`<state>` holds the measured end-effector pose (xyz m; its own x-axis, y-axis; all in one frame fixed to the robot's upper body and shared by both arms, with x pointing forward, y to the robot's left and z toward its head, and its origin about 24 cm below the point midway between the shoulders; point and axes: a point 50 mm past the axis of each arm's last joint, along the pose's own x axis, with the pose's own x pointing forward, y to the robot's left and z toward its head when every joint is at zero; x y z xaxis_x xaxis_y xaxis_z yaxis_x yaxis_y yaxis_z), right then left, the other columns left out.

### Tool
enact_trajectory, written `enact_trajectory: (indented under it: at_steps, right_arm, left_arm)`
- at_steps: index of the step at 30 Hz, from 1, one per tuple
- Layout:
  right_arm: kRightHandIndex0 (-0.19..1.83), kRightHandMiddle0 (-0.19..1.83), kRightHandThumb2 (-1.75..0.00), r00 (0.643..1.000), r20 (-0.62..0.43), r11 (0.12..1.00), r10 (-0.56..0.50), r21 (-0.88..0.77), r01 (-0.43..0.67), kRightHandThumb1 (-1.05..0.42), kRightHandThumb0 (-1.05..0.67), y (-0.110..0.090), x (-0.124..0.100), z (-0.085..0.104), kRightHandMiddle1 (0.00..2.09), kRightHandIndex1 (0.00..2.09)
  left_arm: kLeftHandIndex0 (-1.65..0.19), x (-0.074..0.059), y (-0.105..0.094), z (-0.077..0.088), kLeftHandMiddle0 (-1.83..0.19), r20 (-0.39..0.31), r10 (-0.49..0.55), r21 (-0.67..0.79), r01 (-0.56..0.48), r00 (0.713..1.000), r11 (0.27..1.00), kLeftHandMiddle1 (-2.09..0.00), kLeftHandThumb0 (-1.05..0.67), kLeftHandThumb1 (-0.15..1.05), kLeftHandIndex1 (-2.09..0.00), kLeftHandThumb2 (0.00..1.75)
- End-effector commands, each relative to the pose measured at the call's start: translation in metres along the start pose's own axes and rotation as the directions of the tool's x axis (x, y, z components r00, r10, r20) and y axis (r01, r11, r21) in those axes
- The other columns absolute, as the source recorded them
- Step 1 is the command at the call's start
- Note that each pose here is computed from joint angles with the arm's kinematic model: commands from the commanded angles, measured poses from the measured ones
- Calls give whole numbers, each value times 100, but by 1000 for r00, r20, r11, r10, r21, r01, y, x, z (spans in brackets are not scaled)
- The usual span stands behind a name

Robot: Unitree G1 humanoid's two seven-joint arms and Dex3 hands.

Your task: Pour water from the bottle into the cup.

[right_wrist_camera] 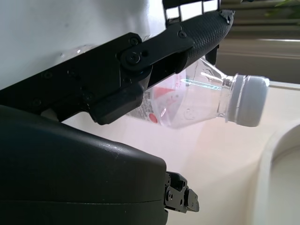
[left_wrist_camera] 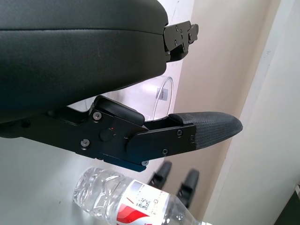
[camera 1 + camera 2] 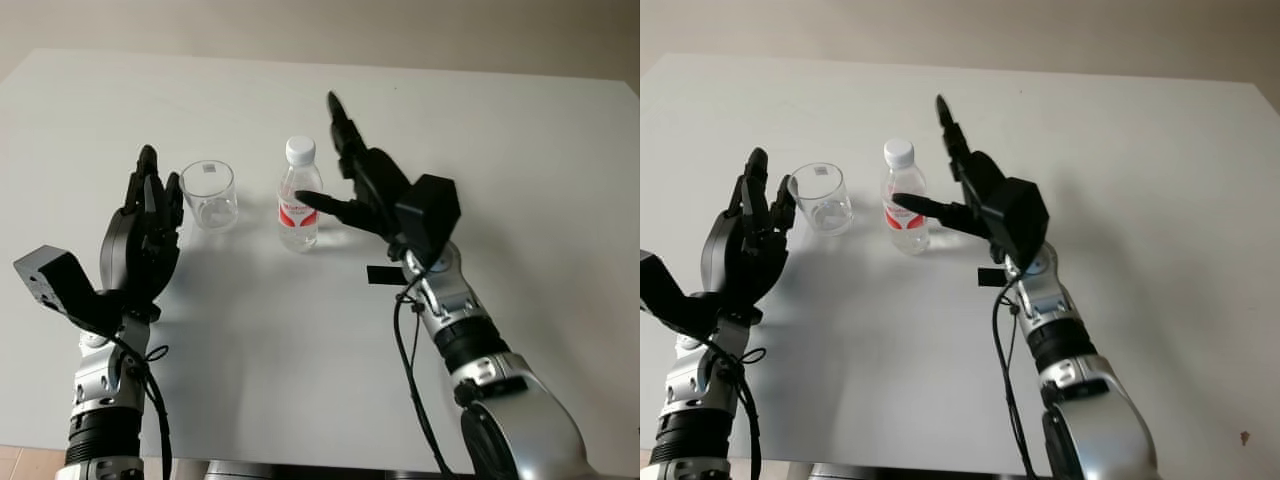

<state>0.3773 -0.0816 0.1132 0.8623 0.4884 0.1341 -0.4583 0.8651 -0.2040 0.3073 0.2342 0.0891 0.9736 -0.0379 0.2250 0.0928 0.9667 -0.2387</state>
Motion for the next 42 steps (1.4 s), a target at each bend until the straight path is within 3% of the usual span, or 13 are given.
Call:
enact_trajectory:
  at_steps: [1,9,25,32,35,36,37,38,40,42]
  right_arm:
    - [-19,-19,-5,1000,-11,1000,15,26,-14,-93,-104,2,7,3,0,0]
    - [-19,-19,-6,994,-97,997,58,46,-54,-93,-101,10,12,-9,0,0]
    - [-19,-19,-5,989,-72,991,132,4,-132,-94,-102,30,16,-9,0,0]
    - [-19,-19,-4,996,-20,991,90,98,-88,-89,-90,37,20,-5,0,0]
    - [-11,-5,-4,999,-27,988,23,155,-19,-86,-82,40,23,-4,8,5]
    - [-2,5,-4,999,-40,986,-2,169,8,-85,-77,41,24,-4,14,10]
    - [8,13,-5,998,-52,987,-31,159,38,-85,-67,42,25,-4,58,57]
    - [5,10,-5,997,-58,988,-50,146,58,-87,-61,42,26,-4,117,119]
    - [13,11,-6,995,-67,990,-78,114,85,-90,-53,42,27,-4,185,182]
    - [35,26,-6,994,-75,993,-83,74,88,-92,-49,42,27,-4,203,202]
  left_arm:
    - [17,0,1,3,14,12,2,3,-2,1000,1000,-6,-82,105,-5,57]
    - [18,2,0,4,14,15,-4,8,4,1000,1000,-5,-81,105,-5,58]
    - [17,2,-1,4,14,18,-2,3,2,1000,1000,-6,-81,105,-6,57]
    - [17,1,-1,2,14,12,5,2,-5,1000,1000,-6,-81,105,-6,57]
    - [18,0,0,2,15,11,1,6,-1,1000,1000,-5,-81,105,-5,57]
    - [18,0,0,2,15,11,1,7,-1,1000,1000,-5,-81,105,-5,57]
    - [18,0,0,2,15,11,2,7,-2,1000,1000,-5,-81,105,-5,57]
    - [18,0,0,2,15,11,3,6,-3,1000,1000,-5,-81,105,-5,57]
    - [18,0,0,2,16,12,3,5,-4,1000,1000,-5,-81,105,-5,57]
    - [18,-1,1,2,16,14,4,7,-4,1000,1000,-5,-81,105,-5,57]
